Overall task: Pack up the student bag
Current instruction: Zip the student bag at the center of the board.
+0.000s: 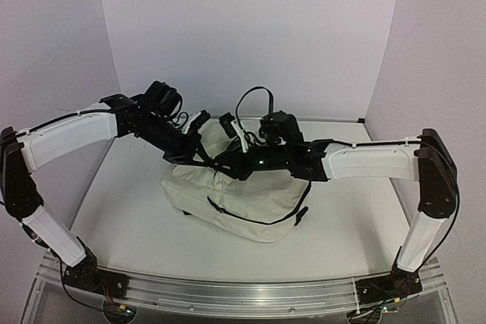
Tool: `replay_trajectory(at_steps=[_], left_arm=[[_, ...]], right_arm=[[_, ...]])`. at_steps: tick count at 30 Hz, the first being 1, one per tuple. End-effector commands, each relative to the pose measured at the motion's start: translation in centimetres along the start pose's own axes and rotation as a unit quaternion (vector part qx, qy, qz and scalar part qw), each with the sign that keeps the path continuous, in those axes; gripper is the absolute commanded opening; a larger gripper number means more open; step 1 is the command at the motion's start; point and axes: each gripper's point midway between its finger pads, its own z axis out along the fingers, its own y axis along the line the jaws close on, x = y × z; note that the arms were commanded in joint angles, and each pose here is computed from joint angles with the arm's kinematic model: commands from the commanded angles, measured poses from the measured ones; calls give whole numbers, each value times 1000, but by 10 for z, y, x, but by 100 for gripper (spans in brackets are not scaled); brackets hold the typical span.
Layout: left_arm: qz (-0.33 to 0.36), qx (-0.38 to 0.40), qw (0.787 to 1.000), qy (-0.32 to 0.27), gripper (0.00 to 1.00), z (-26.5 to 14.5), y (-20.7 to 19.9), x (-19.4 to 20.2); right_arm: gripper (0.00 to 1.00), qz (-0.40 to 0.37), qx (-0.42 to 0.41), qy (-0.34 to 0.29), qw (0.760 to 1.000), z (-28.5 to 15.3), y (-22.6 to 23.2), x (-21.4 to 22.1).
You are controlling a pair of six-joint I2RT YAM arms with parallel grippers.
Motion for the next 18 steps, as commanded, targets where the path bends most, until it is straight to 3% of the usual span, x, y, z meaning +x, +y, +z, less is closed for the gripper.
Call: replay_trajectory(at_steps=[1, 18], left_arm=[[20, 19, 999, -34, 0, -12, -12, -21], [9, 16, 999, -39, 0, -7, -2, -37]], right_arm=[[28, -32, -18, -6, 999, 3, 2, -16], [24, -33, -46, 37, 998, 16, 4, 8]])
